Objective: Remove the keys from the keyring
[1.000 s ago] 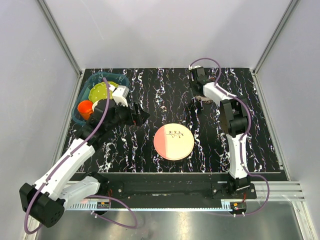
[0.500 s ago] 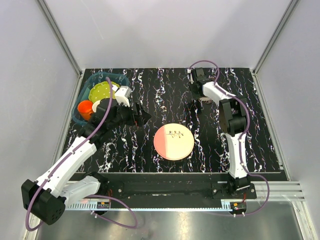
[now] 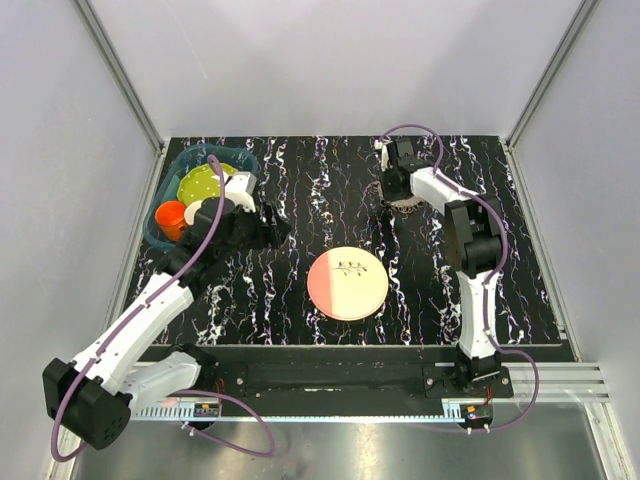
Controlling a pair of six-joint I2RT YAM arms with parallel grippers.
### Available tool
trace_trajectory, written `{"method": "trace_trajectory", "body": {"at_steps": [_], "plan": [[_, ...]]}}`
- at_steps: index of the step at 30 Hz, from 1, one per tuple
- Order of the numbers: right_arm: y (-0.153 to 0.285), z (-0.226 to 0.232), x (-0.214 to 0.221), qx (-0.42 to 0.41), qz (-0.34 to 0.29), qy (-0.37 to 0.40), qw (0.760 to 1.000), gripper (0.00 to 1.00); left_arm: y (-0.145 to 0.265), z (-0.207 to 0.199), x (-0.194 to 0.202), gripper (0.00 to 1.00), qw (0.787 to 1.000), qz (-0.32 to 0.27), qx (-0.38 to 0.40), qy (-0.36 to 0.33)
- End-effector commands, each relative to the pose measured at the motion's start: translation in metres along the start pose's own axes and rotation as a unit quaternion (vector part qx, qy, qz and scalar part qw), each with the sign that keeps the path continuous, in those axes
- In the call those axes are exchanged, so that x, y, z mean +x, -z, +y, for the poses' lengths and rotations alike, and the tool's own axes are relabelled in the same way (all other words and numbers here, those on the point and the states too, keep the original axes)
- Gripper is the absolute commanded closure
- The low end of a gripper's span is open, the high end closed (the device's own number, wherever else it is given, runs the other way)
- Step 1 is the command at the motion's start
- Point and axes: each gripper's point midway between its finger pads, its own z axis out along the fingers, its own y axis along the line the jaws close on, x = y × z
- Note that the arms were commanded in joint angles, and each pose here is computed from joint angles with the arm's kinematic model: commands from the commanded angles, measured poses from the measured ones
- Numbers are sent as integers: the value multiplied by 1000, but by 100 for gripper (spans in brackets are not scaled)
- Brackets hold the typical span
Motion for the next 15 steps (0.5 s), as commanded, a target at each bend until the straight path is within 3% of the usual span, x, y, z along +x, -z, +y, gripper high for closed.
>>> {"method": "trace_trajectory", "body": {"at_steps": [1,5,10,15], "plan": [[46,32,-43,-89,-96,-11,991,100,-5,34,-3,29,995,-21,-98,23],[58,60,-49,-134,-127,-10,983,100,-17,33,0,33,993,-4,-100,61],[71,94,-51,-188,-155,-3,970,100,-40,14,-22,28,991,3,-67,118],[90,125,-56,-234,-183,-10,955,100,-89,1,-35,24,987,42,-33,149]]}}
